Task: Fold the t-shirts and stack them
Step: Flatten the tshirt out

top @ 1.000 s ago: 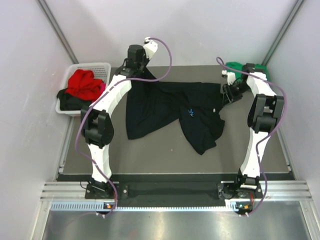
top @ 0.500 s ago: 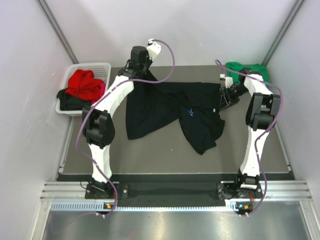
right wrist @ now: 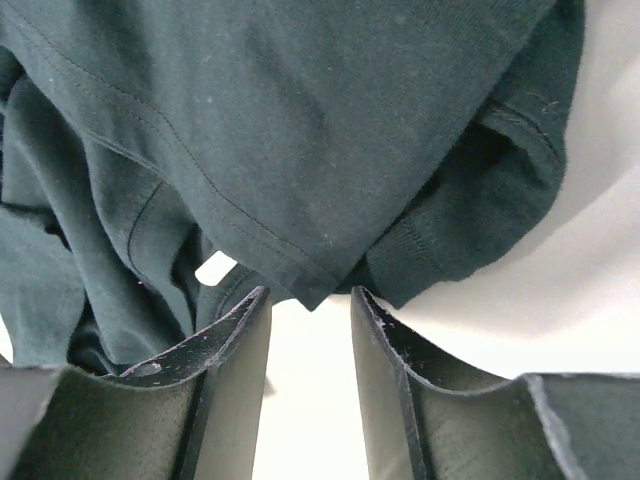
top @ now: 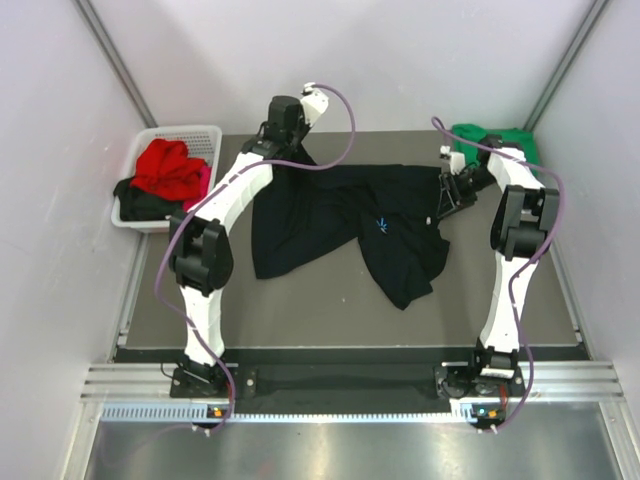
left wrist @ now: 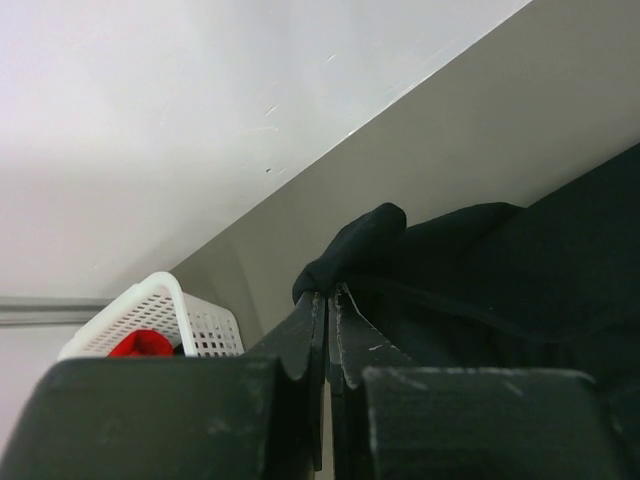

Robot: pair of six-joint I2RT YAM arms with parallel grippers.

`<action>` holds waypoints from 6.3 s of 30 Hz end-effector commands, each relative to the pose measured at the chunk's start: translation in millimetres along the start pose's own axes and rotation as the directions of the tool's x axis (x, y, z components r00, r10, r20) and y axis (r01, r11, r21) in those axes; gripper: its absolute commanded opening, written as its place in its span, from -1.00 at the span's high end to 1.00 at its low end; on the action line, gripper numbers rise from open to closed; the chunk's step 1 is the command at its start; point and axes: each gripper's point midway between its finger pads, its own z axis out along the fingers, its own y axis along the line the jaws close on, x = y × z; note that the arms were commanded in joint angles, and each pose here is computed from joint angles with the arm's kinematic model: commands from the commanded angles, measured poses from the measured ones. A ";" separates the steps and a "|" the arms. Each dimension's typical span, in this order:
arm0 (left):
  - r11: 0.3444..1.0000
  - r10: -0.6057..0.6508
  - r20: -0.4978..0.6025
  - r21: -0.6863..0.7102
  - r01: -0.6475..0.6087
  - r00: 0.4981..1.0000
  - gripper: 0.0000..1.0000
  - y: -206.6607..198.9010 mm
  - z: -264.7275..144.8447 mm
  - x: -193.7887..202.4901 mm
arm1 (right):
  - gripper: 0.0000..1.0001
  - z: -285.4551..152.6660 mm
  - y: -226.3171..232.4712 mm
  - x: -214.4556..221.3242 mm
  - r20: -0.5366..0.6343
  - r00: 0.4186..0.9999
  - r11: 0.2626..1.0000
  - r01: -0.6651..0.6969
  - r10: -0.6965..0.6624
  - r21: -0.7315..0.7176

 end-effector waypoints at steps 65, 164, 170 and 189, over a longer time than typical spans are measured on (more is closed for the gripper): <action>0.999 -0.032 -0.019 0.012 0.032 0.999 1.00 9.5 -17.5 18.1 | 1.00 -74.5 64.7 -44.9 0.188 0.973 0.991 0.123 -0.132 0.058; 0.810 0.278 -0.483 0.583 0.068 0.831 0.35 -99.6 -28.7 216.3 | 1.00 -149.7 97.8 -86.5 0.368 0.881 0.944 0.215 -0.298 0.248; 0.790 0.282 -0.501 0.605 0.098 0.818 0.31 -103.2 -37.2 222.4 | 1.00 -149.1 97.5 -85.4 0.365 0.883 0.945 0.215 -0.296 0.248; 0.825 0.171 -0.514 0.541 0.164 0.840 0.28 -83.3 -38.0 208.4 | 1.00 -145.1 95.2 -89.0 0.364 0.883 0.946 0.217 -0.296 0.242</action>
